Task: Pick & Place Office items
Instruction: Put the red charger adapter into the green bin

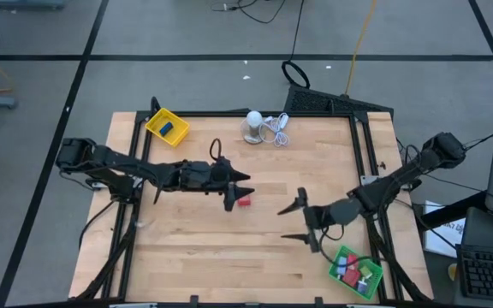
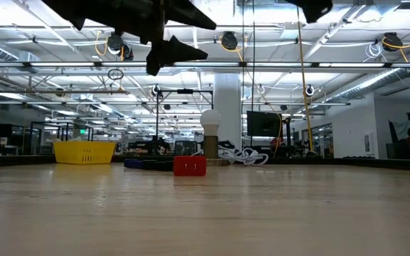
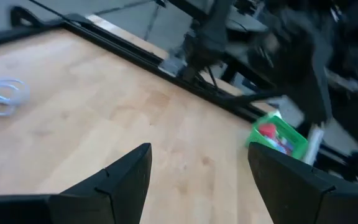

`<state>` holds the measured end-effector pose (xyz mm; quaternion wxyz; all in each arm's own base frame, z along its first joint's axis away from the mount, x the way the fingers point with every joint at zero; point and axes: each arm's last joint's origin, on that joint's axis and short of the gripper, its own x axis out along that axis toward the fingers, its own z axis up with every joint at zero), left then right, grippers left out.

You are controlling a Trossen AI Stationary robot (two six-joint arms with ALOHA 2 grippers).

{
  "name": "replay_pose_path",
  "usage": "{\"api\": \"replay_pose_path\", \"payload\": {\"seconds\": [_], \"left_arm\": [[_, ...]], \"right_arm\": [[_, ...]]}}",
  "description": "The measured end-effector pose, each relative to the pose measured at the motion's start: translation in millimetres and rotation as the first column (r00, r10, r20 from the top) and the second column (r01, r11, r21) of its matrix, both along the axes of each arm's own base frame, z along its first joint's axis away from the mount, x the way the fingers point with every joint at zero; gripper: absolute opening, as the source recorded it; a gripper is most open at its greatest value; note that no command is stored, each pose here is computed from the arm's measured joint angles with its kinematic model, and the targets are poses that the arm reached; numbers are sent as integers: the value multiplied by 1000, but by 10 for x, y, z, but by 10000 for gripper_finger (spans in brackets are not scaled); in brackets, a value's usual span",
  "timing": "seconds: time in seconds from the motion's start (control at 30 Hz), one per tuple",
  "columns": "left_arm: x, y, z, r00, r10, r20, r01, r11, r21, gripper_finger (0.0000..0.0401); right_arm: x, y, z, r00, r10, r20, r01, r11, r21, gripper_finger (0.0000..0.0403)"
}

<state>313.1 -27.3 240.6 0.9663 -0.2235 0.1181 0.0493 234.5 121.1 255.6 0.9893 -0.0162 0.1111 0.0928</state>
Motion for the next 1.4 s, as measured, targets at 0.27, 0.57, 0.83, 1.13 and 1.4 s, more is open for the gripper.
{"api": "replay_pose_path", "payload": {"seconds": [0.27,0.57,0.83,1.13,1.4], "left_arm": [[20,-321,-315,987,-15,-162,11,1000,-25,271],[206,-239,-706,827,174,-535,-276,954,-116,271],[522,-161,-804,789,184,-586,-294,951,-98,271],[645,-161,-850,760,-17,-650,-174,958,-228,271],[315,-145,-680,591,-53,-805,-218,950,-222,271]], "right_arm": [[41,-59,49,998,-14,55,15,1000,-21,297],[42,-58,53,998,-14,60,16,1000,-23,297],[39,-59,39,999,-15,47,16,999,-28,297],[8,-75,-73,999,-14,33,15,999,-33,297],[8,-76,-67,999,-18,45,19,1000,-18,297]]}}
